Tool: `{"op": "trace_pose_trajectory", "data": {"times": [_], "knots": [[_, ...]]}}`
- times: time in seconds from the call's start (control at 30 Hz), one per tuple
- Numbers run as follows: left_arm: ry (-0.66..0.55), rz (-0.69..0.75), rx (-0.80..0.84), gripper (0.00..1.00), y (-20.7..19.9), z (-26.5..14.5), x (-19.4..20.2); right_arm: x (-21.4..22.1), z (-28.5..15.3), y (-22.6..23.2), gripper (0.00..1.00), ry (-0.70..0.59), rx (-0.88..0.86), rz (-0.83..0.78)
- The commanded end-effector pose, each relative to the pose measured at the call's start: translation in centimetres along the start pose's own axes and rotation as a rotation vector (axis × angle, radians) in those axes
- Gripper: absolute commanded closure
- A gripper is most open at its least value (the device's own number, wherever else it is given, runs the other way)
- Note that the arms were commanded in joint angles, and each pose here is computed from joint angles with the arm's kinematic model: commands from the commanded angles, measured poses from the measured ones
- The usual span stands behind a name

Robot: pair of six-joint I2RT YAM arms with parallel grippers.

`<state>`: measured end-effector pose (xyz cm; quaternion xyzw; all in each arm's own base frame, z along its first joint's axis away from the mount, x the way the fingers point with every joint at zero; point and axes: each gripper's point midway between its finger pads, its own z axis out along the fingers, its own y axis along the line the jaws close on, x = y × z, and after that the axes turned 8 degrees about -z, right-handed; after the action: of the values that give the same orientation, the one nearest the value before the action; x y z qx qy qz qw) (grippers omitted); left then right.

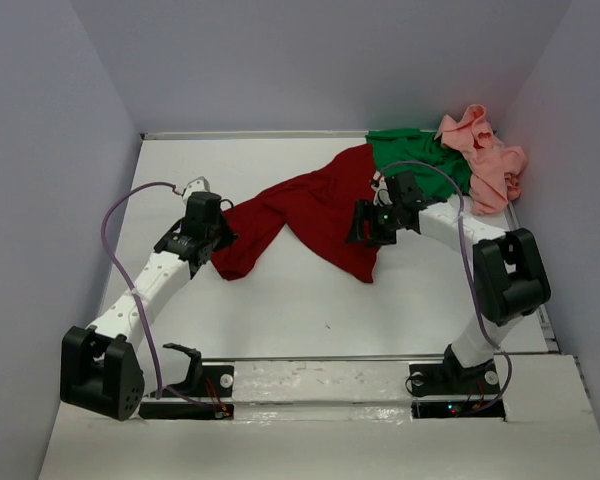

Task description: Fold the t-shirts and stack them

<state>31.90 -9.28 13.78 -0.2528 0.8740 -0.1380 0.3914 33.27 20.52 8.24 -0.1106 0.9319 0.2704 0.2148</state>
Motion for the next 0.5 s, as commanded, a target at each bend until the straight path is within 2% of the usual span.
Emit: {"op": "trace_pose_trajectory", "data": {"times": [0.0, 0.27, 0.47], "knots": [[-0.022, 0.012, 0.027, 1.0, -0.5, -0.5, -0.5, -4.7, 1.2, 0.0, 0.23, -0.137, -0.007, -0.066], [-0.037, 0.004, -0.001, 1.0, 0.3, -0.5, -0.5, -7.9, 2.8, -1.5, 0.23, -0.187, 0.066, -0.09], [-0.029, -0.02, 0.006, 1.0, 0.7, 0.1, 0.5, -12.8, 1.0, -1.6, 0.23, -0.288, 0.107, -0.112]]}}
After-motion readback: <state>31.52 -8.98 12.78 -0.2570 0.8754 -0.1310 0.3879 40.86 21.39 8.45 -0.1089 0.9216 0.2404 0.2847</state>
